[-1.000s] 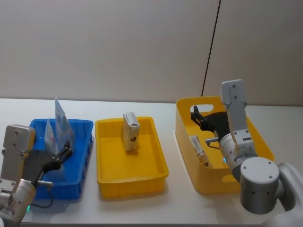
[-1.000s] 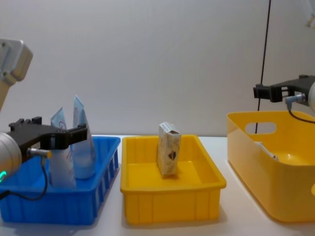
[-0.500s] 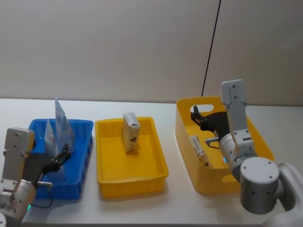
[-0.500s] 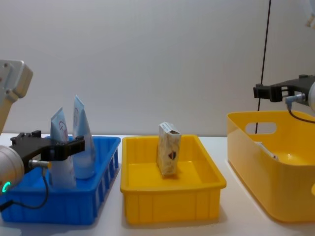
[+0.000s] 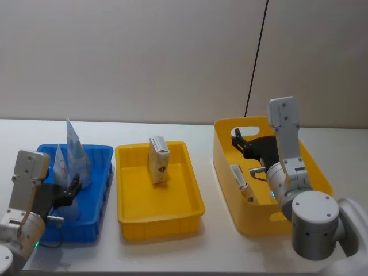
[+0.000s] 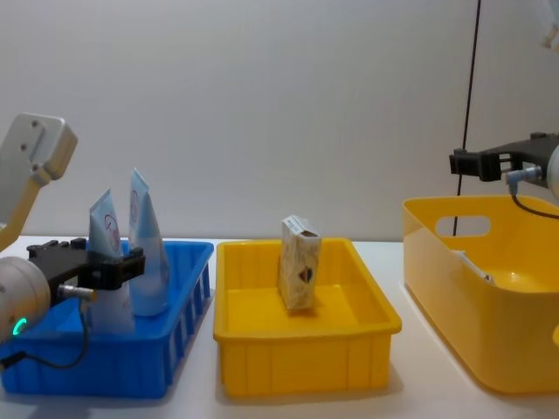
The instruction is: Bimanual collaborative sorting of washing and personal care products
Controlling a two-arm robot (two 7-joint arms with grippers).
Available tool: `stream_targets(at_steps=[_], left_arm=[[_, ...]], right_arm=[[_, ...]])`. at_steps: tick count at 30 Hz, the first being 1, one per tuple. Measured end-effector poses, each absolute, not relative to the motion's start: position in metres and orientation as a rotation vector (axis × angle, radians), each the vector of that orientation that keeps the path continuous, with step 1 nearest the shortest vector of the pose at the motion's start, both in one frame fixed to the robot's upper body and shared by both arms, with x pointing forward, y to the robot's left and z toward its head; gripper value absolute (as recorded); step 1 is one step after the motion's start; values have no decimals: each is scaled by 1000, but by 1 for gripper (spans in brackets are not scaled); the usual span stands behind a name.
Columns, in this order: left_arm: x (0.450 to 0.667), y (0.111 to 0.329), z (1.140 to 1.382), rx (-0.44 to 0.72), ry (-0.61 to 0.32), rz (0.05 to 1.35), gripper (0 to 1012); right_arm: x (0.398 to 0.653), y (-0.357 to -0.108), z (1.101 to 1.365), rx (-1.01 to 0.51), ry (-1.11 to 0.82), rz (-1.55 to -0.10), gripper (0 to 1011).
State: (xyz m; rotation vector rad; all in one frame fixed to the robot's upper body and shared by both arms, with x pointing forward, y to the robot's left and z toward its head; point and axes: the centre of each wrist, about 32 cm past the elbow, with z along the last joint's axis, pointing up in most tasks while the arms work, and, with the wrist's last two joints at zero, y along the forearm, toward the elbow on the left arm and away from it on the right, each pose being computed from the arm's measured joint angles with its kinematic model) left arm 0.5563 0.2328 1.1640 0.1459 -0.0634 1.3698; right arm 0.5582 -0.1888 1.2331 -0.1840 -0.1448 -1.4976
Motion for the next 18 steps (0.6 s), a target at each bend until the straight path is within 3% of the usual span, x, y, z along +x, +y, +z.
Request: stream_targets(at_steps=[1, 12, 18], left_arm=[[557, 233, 1164, 152, -65, 1372, 768], [562, 231, 1168, 200, -74, 1397, 381], [561, 229, 1173, 200, -83, 1394, 290]], right_arm=[[558, -189, 1233, -184, -145, -1498, 1004], [558, -189, 1233, -184, -145, -1498, 1004], [558, -189, 1233, -184, -145, -1498, 1004]])
